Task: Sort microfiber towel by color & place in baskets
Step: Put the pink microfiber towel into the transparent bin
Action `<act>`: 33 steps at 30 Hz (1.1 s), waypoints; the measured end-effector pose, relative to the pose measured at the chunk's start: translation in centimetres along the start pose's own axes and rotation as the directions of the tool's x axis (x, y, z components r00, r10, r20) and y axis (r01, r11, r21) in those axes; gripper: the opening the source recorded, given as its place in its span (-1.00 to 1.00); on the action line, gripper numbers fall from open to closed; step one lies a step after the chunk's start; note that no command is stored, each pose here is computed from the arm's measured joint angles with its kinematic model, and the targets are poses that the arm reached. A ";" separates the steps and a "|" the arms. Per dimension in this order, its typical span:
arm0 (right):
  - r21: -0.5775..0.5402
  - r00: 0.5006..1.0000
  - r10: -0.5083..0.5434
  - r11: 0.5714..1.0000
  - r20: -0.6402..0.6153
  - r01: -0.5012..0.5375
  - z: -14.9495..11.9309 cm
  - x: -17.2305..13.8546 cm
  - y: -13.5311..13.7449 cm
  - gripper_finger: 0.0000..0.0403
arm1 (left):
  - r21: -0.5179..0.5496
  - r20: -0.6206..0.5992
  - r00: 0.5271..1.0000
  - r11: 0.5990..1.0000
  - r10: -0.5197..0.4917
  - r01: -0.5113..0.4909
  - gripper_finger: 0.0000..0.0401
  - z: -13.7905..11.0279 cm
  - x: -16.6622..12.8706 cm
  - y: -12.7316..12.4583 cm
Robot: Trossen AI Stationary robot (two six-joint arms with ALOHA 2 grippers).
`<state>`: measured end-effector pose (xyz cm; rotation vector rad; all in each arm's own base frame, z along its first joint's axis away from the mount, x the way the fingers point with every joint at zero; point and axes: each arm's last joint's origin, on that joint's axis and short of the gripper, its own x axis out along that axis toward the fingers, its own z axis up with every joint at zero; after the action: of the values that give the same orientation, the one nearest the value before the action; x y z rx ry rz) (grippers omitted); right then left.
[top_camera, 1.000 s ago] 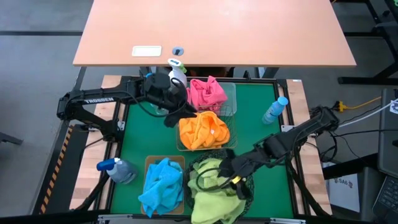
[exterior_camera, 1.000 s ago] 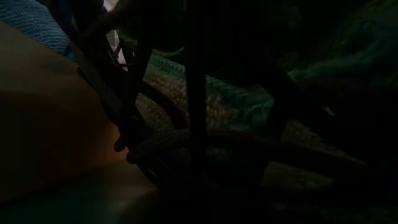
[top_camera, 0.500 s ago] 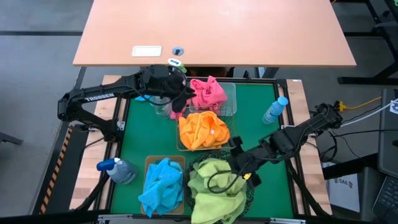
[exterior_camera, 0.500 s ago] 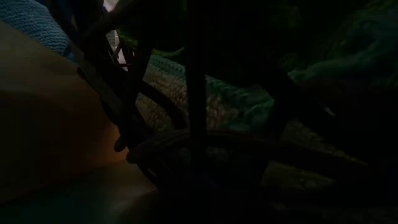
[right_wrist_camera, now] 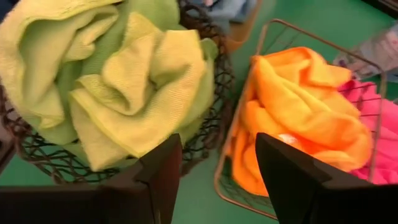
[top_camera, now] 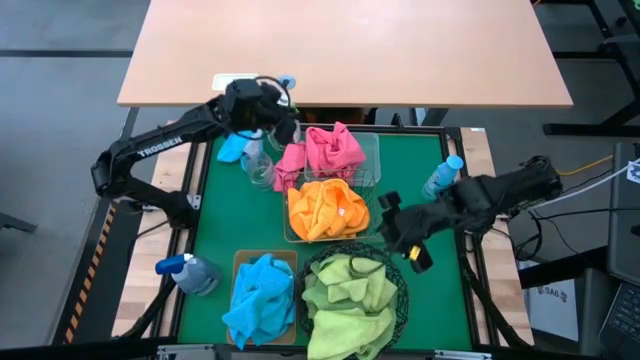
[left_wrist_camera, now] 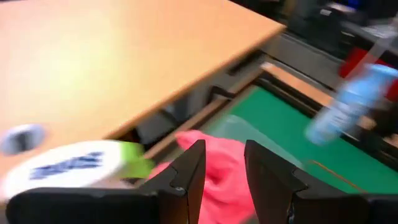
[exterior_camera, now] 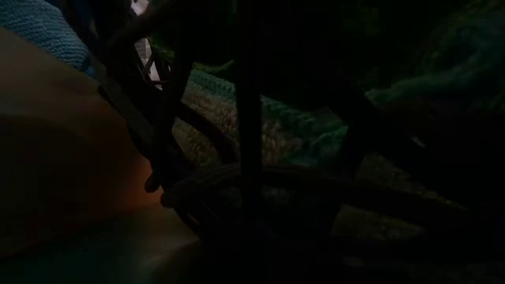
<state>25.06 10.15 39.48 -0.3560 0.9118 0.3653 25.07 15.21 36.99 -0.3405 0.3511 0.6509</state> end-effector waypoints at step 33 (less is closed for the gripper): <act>0.053 0.996 0.081 0.995 0.028 -0.083 -2.0 -0.6 -6.5 0.02 | 0.167 -0.246 0.958 0.967 -0.147 0.192 -0.47 -1.9 -0.2 0.7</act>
<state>26.27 3.44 39.72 -0.2644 0.9107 0.4191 24.06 14.84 35.31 -0.2611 0.5969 0.4043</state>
